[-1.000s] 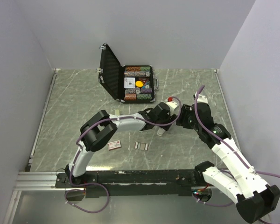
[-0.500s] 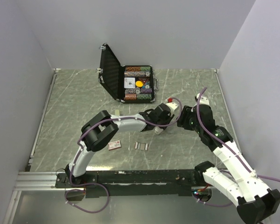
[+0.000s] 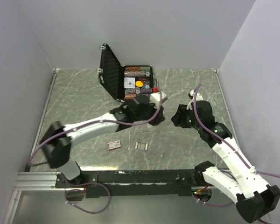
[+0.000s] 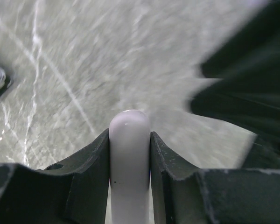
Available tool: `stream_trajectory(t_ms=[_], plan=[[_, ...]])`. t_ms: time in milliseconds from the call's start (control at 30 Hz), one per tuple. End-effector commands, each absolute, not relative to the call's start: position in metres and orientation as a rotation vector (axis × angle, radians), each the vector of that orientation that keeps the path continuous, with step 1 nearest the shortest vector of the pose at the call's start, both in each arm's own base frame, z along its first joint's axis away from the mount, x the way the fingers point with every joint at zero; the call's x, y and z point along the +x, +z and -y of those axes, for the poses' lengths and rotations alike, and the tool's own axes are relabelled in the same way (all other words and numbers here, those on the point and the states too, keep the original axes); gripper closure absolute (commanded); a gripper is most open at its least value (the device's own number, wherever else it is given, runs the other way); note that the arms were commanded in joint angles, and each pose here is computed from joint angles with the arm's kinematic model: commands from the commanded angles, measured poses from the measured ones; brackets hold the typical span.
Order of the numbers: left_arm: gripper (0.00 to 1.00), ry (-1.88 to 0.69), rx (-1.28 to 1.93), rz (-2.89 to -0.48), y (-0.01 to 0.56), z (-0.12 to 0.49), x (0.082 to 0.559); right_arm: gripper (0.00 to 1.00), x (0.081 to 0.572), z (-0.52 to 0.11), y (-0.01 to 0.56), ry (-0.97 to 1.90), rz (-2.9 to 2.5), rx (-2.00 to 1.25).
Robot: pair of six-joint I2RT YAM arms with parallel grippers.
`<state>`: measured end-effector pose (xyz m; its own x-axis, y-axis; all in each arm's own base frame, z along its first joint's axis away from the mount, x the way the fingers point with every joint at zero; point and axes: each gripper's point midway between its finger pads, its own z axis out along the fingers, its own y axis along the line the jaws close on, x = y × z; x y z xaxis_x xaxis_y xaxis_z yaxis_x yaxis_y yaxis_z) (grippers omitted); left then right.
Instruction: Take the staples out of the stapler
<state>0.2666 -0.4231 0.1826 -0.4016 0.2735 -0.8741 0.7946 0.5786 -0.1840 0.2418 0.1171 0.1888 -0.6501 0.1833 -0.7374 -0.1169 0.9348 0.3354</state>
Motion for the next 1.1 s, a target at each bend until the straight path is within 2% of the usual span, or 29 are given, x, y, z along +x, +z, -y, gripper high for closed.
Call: stream_trajectory(t_ms=[0, 367, 467, 567, 633, 867, 1067], plan=[[0.99, -1.075, 0.94, -1.823, 0.235, 0.408, 0.23, 0.47, 0.241, -0.154, 0.239, 0.686, -2.072, -0.162], [0.99, -1.514, 1.097, -1.663, 0.267, 0.361, 0.164, 0.53, 0.205, -0.205, 0.289, 1.057, -1.811, -0.509], [0.99, -1.54, 1.112, -1.639, 0.27, 0.355, 0.157, 0.61, 0.196, -0.215, 0.291, 1.145, -1.805, -0.582], [0.99, -1.571, 1.12, -1.62, 0.273, 0.35, 0.151, 0.79, 0.191, -0.219, 0.292, 1.187, -1.792, -0.605], [0.99, -1.583, 1.118, -1.597, 0.278, 0.347, 0.149, 0.88, 0.187, -0.221, 0.291, 1.218, -1.782, -0.632], [0.99, -1.619, 1.099, -1.551, 0.29, 0.339, 0.15, 1.0, 0.172, -0.231, 0.29, 1.347, -1.757, -0.729], [0.99, -1.618, 1.079, -1.546, 0.291, 0.338, 0.152, 1.0, 0.16, -0.236, 0.29, 1.417, -1.733, -0.798]])
